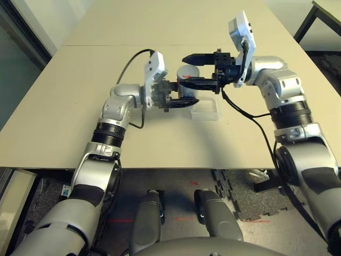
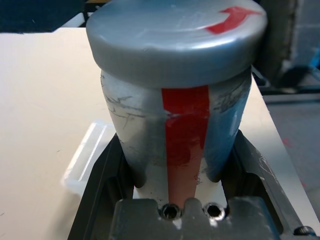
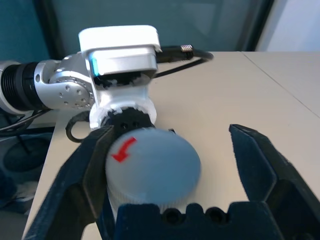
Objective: Pour the medicine from the bottle into the box.
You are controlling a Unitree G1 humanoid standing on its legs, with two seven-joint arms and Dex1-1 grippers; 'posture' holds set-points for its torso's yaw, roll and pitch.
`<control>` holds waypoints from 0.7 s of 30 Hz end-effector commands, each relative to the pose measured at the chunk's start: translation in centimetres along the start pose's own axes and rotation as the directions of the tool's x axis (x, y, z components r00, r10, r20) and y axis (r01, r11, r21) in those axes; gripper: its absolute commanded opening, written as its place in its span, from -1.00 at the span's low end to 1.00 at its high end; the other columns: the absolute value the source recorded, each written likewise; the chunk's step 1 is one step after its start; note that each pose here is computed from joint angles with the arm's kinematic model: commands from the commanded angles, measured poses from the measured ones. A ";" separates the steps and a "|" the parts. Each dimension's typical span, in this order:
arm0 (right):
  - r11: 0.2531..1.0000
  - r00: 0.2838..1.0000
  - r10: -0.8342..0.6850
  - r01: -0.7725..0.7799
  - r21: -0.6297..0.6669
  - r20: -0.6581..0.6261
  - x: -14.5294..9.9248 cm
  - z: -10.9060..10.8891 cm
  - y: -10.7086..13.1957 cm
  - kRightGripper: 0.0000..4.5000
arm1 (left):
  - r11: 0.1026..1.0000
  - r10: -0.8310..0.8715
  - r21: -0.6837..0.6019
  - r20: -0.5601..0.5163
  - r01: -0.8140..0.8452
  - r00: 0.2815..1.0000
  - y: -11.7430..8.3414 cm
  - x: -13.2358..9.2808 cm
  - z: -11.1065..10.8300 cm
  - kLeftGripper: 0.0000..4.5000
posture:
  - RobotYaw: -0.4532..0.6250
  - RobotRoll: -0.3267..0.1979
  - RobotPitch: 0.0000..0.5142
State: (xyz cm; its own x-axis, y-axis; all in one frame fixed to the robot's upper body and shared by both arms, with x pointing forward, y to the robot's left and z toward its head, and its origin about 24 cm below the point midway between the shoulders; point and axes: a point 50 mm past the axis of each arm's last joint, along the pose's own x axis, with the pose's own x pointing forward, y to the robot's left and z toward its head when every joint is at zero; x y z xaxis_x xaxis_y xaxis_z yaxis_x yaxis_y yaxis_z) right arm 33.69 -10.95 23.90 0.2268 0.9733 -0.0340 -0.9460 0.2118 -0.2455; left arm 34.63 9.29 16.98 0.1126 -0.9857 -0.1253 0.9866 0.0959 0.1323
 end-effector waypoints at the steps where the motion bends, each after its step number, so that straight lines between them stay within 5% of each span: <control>1: 0.996 0.996 -0.086 0.087 -0.032 0.027 -0.5 1.3 0.2 1.00 | 0.999 -0.048 -0.006 -0.026 0.047 0.999 -0.4 0.5 -0.7 0.11 | -0.52 0.25 -0.49; 21: 0.988 0.990 -0.144 0.144 0.050 -0.002 -0.6 0.3 1.2 1.00 | 1.000 0.027 0.002 -0.026 -0.027 0.999 0.8 -0.3 -0.6 0.11 | -0.51 0.25 -0.51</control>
State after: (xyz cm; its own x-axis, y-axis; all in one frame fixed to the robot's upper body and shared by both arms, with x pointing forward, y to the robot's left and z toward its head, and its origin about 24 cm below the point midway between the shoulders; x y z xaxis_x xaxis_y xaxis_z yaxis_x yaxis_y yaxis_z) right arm 32.87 -11.28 23.75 0.3732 0.9277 -0.0031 -0.9079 0.3646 -0.2069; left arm 35.13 9.50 16.14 0.1263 -0.9812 -0.1456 0.9872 0.1099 0.1157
